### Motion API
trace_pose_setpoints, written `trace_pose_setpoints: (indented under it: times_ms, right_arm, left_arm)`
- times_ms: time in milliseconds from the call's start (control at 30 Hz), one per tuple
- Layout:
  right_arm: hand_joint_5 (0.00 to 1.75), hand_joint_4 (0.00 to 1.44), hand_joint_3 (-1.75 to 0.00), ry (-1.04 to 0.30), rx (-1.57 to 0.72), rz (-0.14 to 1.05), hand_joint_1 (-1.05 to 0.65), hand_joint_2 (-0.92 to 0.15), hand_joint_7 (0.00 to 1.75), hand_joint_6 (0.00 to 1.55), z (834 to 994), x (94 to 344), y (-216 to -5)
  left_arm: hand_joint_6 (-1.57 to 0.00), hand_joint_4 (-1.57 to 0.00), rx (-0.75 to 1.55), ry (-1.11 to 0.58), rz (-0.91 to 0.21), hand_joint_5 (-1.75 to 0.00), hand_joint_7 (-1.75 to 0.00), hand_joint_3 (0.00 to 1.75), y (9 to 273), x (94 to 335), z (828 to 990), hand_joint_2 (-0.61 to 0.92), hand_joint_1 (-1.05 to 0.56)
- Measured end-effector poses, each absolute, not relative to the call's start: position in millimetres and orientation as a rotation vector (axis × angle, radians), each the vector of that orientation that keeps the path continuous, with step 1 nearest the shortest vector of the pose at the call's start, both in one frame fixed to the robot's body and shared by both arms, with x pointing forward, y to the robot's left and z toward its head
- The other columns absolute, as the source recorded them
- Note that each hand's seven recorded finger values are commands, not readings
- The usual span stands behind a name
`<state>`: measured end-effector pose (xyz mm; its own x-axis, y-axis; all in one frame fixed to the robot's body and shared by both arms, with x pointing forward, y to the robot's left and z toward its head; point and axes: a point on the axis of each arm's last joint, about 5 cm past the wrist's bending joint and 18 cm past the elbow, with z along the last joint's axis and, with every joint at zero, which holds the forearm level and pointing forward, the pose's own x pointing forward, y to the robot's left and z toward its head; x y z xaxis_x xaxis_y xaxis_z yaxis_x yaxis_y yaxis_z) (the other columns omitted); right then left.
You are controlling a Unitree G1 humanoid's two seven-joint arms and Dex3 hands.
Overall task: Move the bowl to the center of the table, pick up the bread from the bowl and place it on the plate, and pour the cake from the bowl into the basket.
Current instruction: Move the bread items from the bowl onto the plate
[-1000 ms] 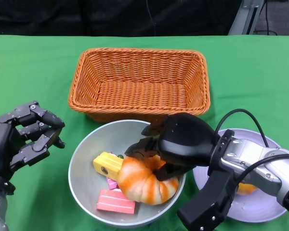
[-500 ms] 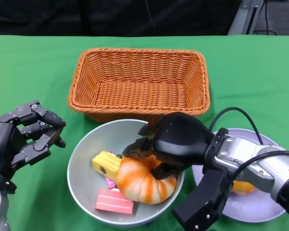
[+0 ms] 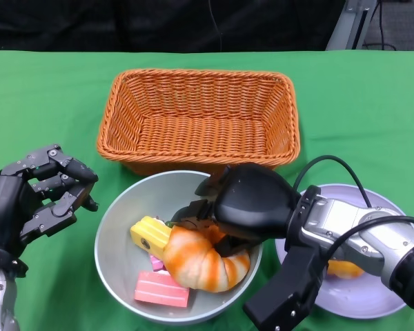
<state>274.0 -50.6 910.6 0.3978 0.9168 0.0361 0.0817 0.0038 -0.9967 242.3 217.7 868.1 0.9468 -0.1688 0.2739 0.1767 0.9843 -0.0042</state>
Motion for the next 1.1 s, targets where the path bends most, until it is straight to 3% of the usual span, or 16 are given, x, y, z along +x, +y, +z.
trace_pose_setpoints:
  times_ms: [167, 200, 300, 600, 800, 833, 900, 1100]
  right_arm:
    - [0.27, 1.13, 0.0, -1.014, -1.311, 0.808, -0.29, -0.84, 0.08, 1.04, 899.0, 272.7, -51.7]
    - [0.49, 1.11, 0.0, -1.018, -1.293, 0.799, -0.26, -0.83, 0.06, 1.12, 896.5, 272.7, -51.9]
    - [0.88, 1.01, 0.0, -1.035, -1.244, 0.78, -0.23, -0.79, 0.04, 1.22, 891.6, 272.9, -51.4]
    - [1.42, 0.77, 0.0, -1.033, -1.179, 0.772, -0.23, -0.82, 0.07, 1.27, 889.4, 275.2, -51.5]
    - [1.5, 0.72, 0.0, -1.016, -1.147, 0.762, -0.23, -0.83, 0.12, 1.23, 890.4, 275.8, -52.6]
    - [1.52, 0.7, 0.0, -1.016, -1.14, 0.761, -0.23, -0.84, 0.24, 1.17, 890.8, 275.9, -52.9]
    - [1.54, 0.7, 0.0, -1.018, -1.125, 0.751, -0.23, -0.84, 0.7, 0.94, 891.6, 276.2, -53.6]
    - [1.5, 0.72, 0.0, -1.032, -1.027, 0.7, -0.2, -0.85, 0.75, 0.89, 896.4, 277.4, -54.6]
  left_arm:
    - [-0.85, -0.82, -0.028, -0.276, -0.175, -1.45, -1.15, 0.55, 217.2, 242.3, 868.0, 0.79, -0.15]
    - [-0.84, -0.82, -0.028, -0.277, -0.175, -1.46, -1.16, 0.55, 217.2, 242.3, 868.0, 0.79, -0.14]
    - [-0.84, -0.82, -0.028, -0.277, -0.175, -1.47, -1.17, 0.56, 217.3, 242.2, 867.7, 0.79, -0.13]
    - [-0.83, -0.81, -0.027, -0.278, -0.176, -1.45, -1.18, 0.57, 217.1, 242.2, 867.7, 0.79, -0.14]
    - [-0.84, -0.82, -0.029, -0.278, -0.175, -1.44, -1.15, 0.53, 217.1, 242.2, 867.7, 0.8, -0.14]
    - [-0.84, -0.82, -0.029, -0.278, -0.175, -1.44, -1.14, 0.52, 217.1, 242.2, 867.6, 0.8, -0.15]
    - [-0.84, -0.82, -0.029, -0.276, -0.175, -1.44, -1.13, 0.51, 217.1, 242.1, 867.3, 0.81, -0.15]
    - [-0.86, -0.82, -0.03, -0.272, -0.172, -1.45, -1.11, 0.51, 217.5, 241.8, 866.5, 0.81, -0.13]
